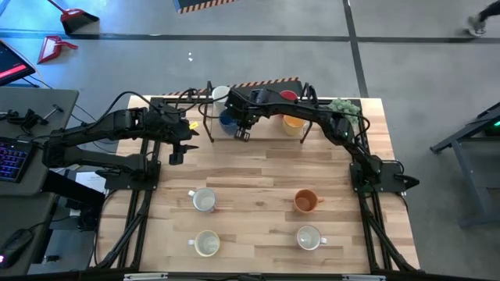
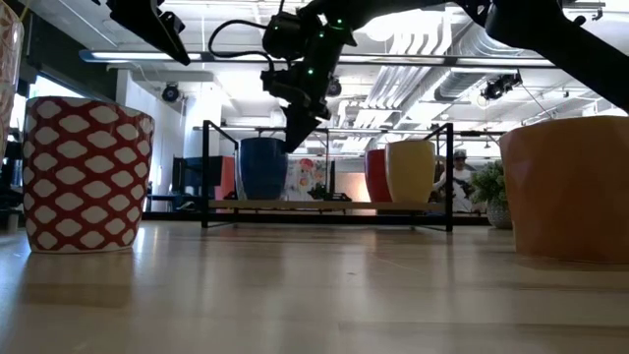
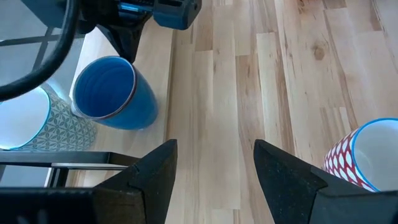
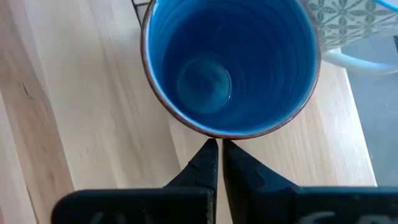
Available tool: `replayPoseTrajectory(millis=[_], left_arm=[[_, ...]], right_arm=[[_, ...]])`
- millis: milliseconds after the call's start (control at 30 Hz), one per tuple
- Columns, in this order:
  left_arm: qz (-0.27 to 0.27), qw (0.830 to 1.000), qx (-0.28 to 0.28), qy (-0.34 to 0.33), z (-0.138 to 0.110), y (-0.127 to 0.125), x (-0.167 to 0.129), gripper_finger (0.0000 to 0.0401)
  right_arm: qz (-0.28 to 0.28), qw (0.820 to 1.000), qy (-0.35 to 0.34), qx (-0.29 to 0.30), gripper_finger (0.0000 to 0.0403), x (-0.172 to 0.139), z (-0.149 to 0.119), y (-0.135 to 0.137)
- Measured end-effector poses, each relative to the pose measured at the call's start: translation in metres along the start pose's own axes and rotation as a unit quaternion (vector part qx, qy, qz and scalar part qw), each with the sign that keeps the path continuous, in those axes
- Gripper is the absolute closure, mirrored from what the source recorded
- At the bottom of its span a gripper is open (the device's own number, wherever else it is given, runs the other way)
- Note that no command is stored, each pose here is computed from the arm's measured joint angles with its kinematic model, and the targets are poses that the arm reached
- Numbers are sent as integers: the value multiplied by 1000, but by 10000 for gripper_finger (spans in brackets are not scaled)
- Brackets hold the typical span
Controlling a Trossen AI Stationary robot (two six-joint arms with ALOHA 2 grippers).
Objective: Place coffee mugs
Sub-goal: Put the blue mug on the shelf
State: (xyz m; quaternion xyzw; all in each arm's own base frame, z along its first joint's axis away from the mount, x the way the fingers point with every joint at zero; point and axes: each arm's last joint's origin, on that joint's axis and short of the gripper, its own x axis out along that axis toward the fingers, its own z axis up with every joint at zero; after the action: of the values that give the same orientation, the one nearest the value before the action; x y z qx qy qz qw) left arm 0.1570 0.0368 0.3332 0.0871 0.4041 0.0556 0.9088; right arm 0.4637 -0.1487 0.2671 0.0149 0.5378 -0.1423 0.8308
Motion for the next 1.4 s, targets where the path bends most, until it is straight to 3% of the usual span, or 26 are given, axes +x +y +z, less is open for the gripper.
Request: replayPoseTrajectory(millis=[300, 467, 967, 1400], left_arm=[[0, 1000, 1, 0, 0, 0, 0, 201], [0, 1000, 2, 0, 0, 0, 0, 201], [0, 1000, -1, 0, 0, 0, 0, 201], [-1, 1000, 0, 1, 0, 0, 0, 201]], right_arm=[[7, 1000, -21, 2, 398, 0, 4, 0], [7, 1000, 7, -5, 398, 0, -1, 1], [-69, 998, 11, -6, 398, 0, -2, -10], [-56, 998, -17, -10, 398, 0, 4, -12]])
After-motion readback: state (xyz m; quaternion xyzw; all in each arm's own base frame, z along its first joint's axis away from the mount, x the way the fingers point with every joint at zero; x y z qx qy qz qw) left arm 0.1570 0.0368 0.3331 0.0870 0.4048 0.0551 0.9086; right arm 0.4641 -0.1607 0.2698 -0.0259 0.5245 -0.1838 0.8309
